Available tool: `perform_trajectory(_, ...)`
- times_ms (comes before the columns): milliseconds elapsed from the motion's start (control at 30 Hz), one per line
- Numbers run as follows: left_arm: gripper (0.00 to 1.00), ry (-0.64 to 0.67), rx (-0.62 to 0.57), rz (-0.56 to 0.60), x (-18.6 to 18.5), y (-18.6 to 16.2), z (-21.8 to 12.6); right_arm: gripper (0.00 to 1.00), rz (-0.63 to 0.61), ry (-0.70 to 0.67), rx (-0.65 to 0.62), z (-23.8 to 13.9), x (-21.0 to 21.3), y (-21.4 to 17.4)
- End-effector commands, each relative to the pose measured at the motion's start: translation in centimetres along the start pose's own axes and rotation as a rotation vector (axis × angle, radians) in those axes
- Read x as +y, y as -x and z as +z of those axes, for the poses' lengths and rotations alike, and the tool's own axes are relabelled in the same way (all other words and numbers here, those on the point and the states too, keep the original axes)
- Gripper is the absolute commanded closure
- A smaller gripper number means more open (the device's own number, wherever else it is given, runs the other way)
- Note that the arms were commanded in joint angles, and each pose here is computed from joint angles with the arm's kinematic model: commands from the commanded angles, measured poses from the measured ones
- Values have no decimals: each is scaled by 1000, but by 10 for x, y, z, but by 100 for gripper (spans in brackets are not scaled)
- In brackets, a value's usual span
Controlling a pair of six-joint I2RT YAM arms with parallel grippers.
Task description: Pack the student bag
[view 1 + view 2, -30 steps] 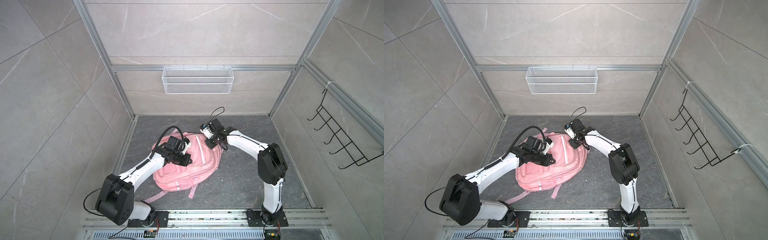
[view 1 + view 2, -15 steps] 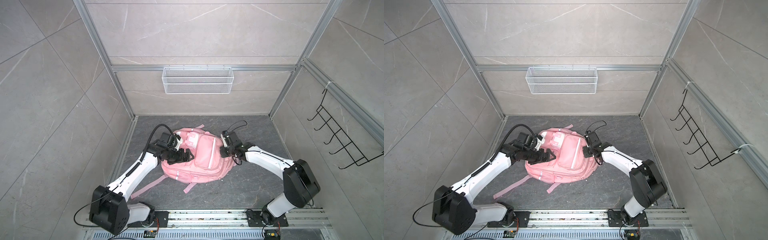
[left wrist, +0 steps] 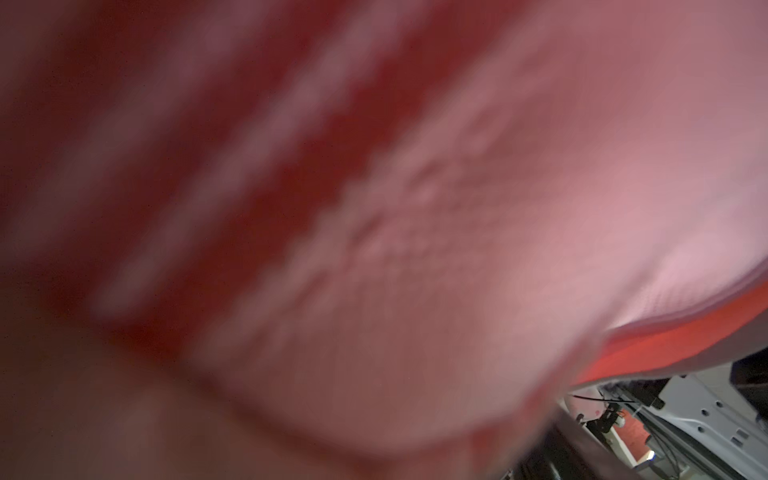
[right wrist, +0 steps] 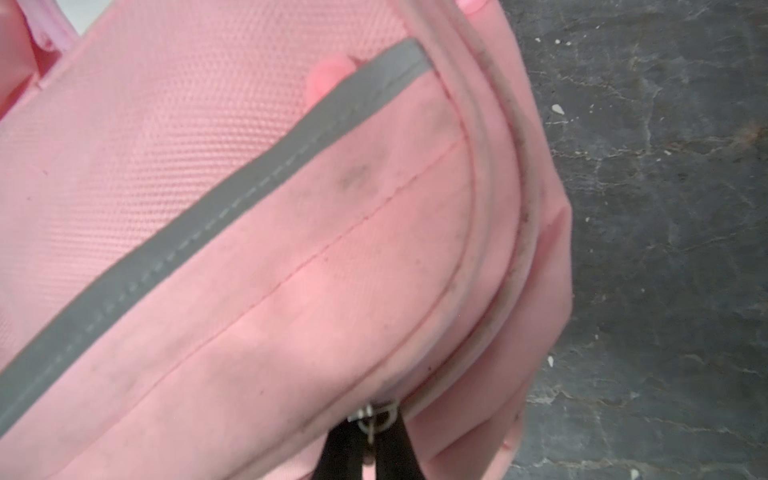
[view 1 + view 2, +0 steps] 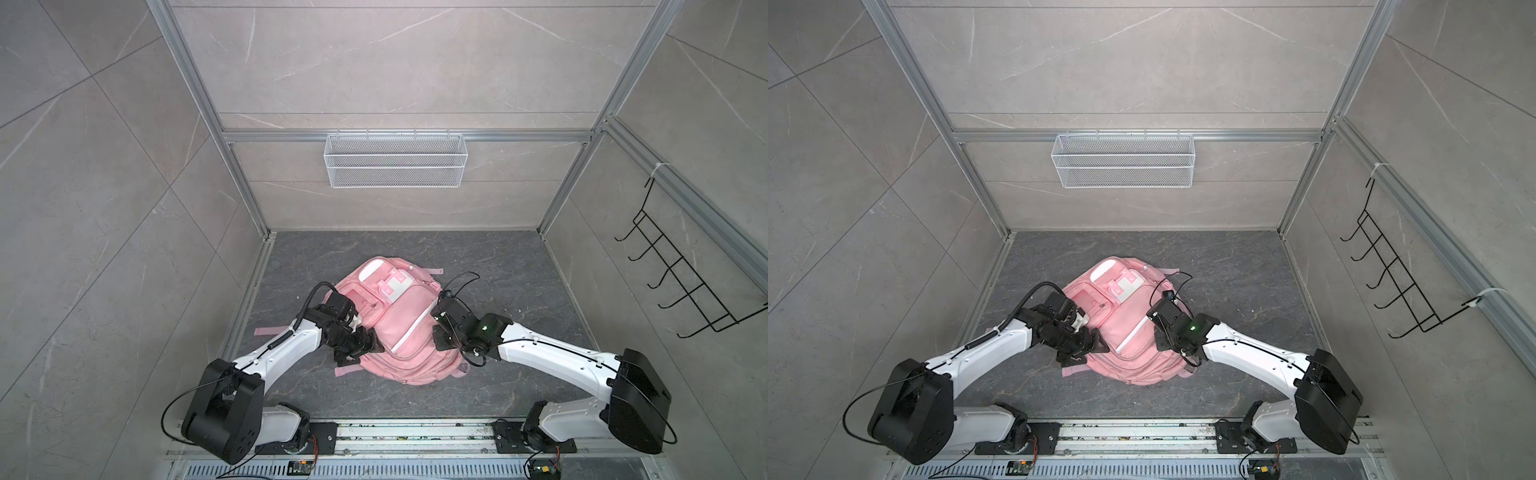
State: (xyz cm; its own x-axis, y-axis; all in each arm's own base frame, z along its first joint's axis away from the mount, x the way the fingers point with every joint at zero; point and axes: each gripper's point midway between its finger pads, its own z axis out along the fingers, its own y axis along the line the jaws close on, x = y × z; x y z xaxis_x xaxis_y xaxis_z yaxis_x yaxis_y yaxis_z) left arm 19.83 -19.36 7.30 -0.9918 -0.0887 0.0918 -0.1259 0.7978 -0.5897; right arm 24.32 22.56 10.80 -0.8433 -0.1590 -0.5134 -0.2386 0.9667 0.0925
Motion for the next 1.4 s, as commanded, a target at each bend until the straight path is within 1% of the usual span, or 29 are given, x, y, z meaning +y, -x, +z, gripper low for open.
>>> perform_trajectory(0, 21, -119, -182, 30, -28, 73, -14, 100, -23, 52, 54, -8, 11, -25)
perform_trajectory(33, 25, -118, -200, 34, -27, 88, -16, 100, -33, 73, 58, -9, 17, -29)
perform_trajectory(133, 30, -120, -254, 76, -30, 128, -27, 100, -87, 133, 64, -11, 36, -38)
perform_trajectory(267, 30, -101, -285, 123, -34, 170, -40, 100, -166, 166, 64, -10, 57, -37)
perform_trajectory(300, 30, -98, -288, 130, -37, 176, -43, 100, -179, 167, 63, -10, 59, -36)
perform_trajectory(367, 19, -87, -287, 142, -40, 182, -46, 100, -191, 175, 42, -10, 63, -30)
perform_trajectory(433, 9, -94, -283, 132, -44, 178, -48, 100, -202, 182, 16, -10, 67, -22)
perform_trajectory(500, 5, -100, -281, 126, -49, 164, -51, 100, -210, 186, 6, -9, 72, -14)
perform_trajectory(600, 5, -116, -246, 125, -57, 128, -47, 100, -211, 210, -2, -6, 80, -7)
perform_trajectory(667, 7, -139, -206, 118, -62, 103, -39, 100, -202, 244, -14, -6, 86, -1)
perform_trajectory(733, 9, -160, -183, 108, -64, 88, -31, 100, -202, 269, -22, -5, 89, 2)
perform_trajectory(833, 11, -217, -190, 83, -72, 86, -24, 100, -202, 293, -22, -3, 92, 3)
perform_trajectory(1000, 11, -285, -169, 98, -96, 97, -2, 100, -209, 320, -24, -2, 97, 3)
perform_trajectory(1067, 21, -287, -161, 102, -99, 99, 7, 100, -198, 317, -31, -1, 94, 5)
perform_trajectory(1100, 30, -295, -167, 101, -101, 102, 8, 100, -188, 313, -29, 0, 92, 5)
perform_trajectory(1133, 46, -306, -175, 100, -103, 104, 8, 100, -175, 307, -30, 2, 89, 6)
perform_trajectory(1167, 58, -315, -183, 98, -104, 106, 7, 100, -161, 302, -28, 3, 86, 6)
perform_trajectory(1233, 86, -311, -196, 94, -103, 108, 6, 100, -144, 297, -28, 4, 81, 5)
perform_trajectory(1300, 100, -311, -203, 92, -102, 109, 6, 100, -145, 298, -32, 4, 78, 5)
perform_trajectory(1367, 100, -303, -214, 90, -98, 111, 6, 100, -163, 302, -22, 3, 77, 4)
